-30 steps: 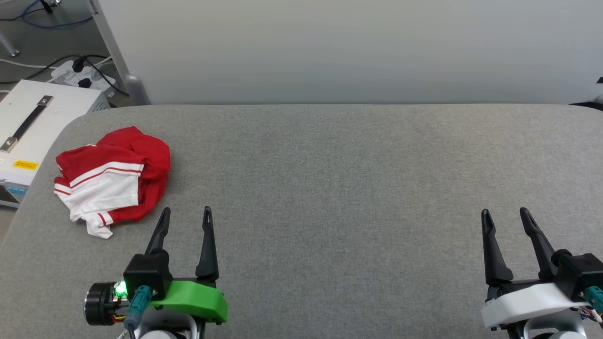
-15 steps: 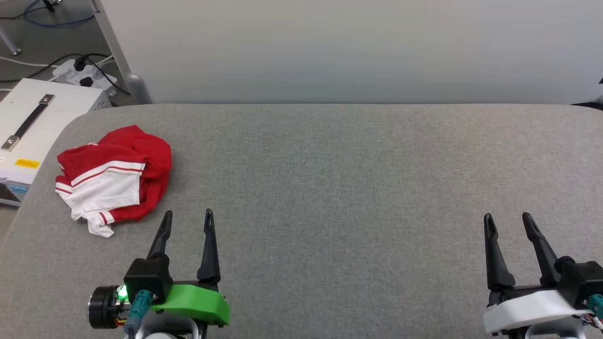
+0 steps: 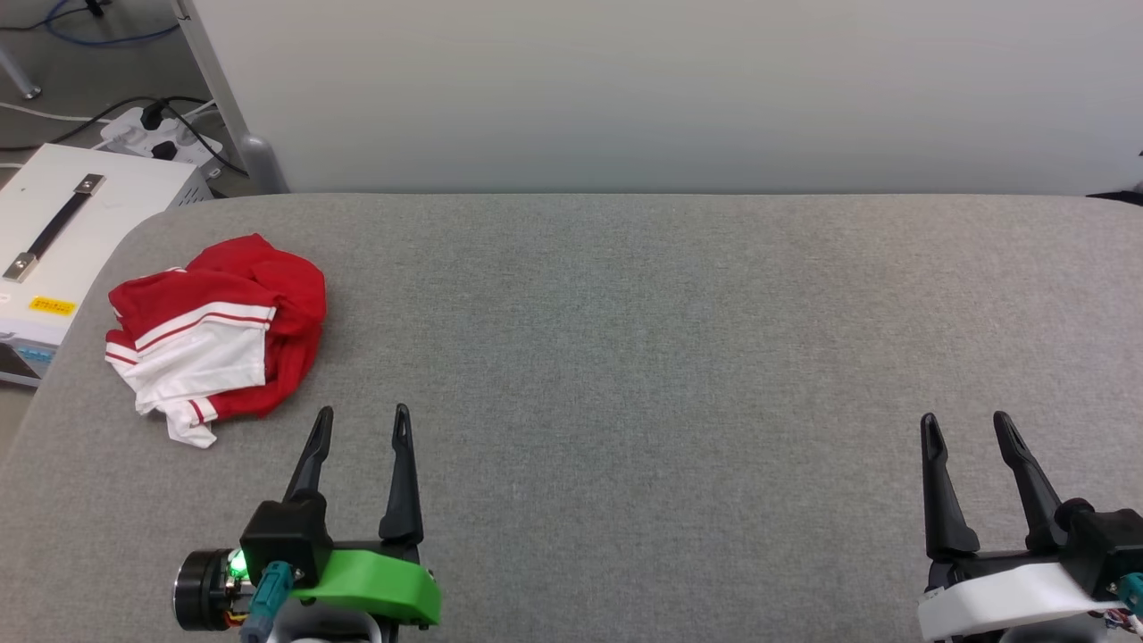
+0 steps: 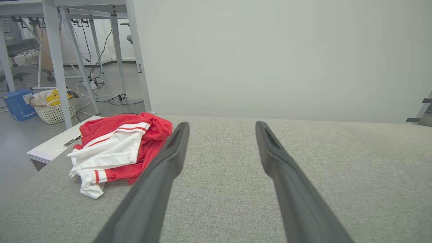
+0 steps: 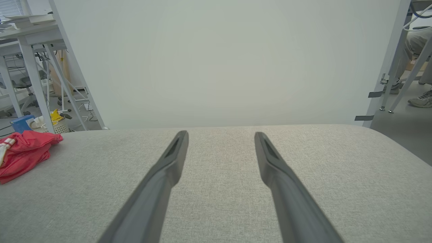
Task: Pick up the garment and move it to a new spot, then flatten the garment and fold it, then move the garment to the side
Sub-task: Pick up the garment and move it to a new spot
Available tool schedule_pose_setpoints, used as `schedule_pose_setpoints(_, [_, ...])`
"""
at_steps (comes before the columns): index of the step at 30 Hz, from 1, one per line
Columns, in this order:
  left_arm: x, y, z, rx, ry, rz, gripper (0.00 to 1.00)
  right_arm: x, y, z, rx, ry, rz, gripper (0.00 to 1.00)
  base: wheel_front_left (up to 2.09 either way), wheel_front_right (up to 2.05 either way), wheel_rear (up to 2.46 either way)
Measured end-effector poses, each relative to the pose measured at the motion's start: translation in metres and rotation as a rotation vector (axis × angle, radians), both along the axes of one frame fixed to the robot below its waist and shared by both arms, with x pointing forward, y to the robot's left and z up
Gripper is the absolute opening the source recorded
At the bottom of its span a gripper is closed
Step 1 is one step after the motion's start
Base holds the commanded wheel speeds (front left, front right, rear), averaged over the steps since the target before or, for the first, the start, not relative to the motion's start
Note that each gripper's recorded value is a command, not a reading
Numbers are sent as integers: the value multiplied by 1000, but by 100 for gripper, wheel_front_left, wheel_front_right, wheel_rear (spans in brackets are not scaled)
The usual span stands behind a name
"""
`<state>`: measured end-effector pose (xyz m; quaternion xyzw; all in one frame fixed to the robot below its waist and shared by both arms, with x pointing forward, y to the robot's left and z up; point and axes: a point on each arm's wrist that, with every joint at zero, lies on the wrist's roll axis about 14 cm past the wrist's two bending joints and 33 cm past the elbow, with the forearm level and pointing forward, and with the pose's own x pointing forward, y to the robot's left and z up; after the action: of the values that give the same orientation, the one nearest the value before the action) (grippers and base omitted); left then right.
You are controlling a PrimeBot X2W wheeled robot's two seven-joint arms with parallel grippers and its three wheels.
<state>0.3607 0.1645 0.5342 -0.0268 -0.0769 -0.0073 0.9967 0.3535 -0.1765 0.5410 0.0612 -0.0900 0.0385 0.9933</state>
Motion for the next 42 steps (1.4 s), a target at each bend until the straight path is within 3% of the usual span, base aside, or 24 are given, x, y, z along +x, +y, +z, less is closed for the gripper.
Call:
schedule_pose_setpoints(17, [-7, 17, -3, -7, -1, 56, 100, 8, 19, 0, 3, -10, 56, 100, 0, 0, 0])
schedule_pose_setpoints(42, [-82, 133, -9, -53, 20, 463, 100, 42, 132, -8, 3, 1, 392, 100, 0, 0, 0])
